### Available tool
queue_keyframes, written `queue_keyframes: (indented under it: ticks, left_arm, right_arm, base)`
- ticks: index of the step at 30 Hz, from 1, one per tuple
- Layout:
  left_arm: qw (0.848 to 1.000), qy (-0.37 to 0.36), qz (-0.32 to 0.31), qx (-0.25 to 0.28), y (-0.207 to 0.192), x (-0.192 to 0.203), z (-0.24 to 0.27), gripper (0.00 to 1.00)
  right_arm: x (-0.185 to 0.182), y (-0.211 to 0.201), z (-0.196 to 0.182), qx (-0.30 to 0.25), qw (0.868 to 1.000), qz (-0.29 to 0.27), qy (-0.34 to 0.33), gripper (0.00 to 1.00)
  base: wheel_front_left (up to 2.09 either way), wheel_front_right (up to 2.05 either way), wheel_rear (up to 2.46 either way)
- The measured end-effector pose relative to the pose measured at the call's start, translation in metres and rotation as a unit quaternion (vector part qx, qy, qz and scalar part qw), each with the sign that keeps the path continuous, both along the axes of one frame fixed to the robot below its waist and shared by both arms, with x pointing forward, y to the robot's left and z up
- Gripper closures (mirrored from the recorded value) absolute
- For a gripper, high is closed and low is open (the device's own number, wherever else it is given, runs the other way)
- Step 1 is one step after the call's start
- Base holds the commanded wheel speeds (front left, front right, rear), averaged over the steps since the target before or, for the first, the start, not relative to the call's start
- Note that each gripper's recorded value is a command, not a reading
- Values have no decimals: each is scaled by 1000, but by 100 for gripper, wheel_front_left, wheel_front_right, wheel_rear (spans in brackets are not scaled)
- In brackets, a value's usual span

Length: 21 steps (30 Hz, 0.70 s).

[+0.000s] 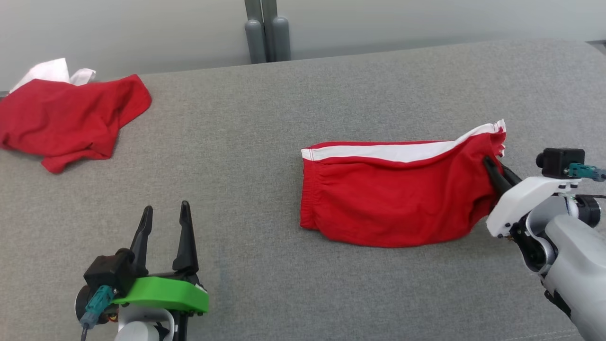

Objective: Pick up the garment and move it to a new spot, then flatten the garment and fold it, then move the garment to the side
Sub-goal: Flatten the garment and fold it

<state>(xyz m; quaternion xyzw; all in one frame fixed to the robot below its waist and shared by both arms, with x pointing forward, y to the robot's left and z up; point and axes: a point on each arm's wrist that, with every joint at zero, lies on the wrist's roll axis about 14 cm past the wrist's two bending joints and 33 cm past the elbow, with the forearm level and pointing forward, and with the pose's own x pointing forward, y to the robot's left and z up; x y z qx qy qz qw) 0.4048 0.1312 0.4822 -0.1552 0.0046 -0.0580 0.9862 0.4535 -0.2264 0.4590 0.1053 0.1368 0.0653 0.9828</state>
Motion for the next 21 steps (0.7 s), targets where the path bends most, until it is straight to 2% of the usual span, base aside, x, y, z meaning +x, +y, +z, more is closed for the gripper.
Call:
queue_keyframes:
  ticks: [4, 10, 14, 21]
  left_arm:
    - [1000, 0, 18, 3, 12, -10, 1, 0]
    - [999, -7, 44, -2, 28, -24, 7, 0]
    - [998, -12, 55, -2, 36, -30, 10, 0]
    - [997, -10, 77, -2, 51, -38, 9, 0]
  right_arm:
    - [6, 45, 23, 16, 998, 59, -31, 100]
    - [7, 120, 47, 53, 987, 138, -56, 100]
    - [5, 160, 45, 73, 982, 169, -43, 100]
    - [6, 204, 28, 83, 977, 197, -12, 100]
  base:
    - [0, 0, 0]
    - [0, 0, 0]
    - [0, 0, 0]
    - [0, 0, 0]
